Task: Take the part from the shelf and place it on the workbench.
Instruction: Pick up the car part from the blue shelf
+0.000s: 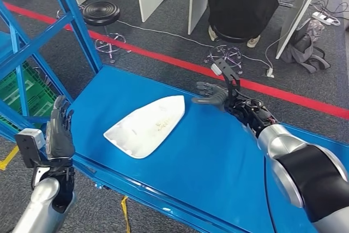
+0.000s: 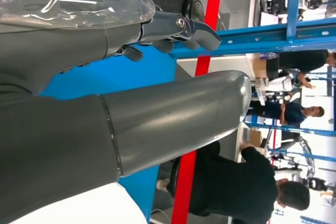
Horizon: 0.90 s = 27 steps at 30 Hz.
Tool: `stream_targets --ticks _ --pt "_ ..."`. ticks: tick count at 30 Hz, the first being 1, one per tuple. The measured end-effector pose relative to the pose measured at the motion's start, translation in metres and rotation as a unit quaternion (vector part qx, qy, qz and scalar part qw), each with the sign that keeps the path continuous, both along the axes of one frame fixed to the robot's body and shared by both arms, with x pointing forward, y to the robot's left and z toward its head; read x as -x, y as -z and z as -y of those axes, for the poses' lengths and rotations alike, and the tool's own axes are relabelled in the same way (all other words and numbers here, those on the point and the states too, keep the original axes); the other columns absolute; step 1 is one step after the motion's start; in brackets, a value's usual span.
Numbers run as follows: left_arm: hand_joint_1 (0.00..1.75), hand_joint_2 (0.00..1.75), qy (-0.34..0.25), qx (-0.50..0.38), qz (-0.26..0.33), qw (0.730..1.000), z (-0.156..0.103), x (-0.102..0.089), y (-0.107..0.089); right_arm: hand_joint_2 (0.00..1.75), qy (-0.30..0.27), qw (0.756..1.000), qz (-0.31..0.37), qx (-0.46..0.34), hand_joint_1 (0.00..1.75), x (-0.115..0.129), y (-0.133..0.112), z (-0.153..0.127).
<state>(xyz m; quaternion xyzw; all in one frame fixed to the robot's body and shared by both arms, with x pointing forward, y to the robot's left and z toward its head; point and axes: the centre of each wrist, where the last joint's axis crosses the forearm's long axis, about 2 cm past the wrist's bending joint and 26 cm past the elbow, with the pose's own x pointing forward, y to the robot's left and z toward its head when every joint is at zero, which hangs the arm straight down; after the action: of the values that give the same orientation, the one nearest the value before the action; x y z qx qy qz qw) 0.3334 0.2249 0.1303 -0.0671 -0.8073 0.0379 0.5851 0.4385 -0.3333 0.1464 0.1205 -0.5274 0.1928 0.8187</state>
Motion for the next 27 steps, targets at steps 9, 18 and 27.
stream_targets --ticks 9,18,27 --pt "0.0 0.0 0.001 -0.001 0.003 1.0 0.0003 -0.001 -0.0012 1.75 -0.005 1.0 -0.006 0.014 0.0 0.0004 0.0011 -0.0018" --pt "0.0 0.0 0.001 -0.001 0.003 1.0 0.0003 -0.001 -0.0013 1.75 -0.006 1.0 -0.006 0.014 0.0 0.0005 0.0013 -0.0028" --pt "0.0 0.0 0.003 -0.001 0.005 1.0 0.0007 -0.0023 -0.0024 1.75 -0.023 1.0 -0.011 0.014 0.0 0.0006 0.0019 -0.0086"
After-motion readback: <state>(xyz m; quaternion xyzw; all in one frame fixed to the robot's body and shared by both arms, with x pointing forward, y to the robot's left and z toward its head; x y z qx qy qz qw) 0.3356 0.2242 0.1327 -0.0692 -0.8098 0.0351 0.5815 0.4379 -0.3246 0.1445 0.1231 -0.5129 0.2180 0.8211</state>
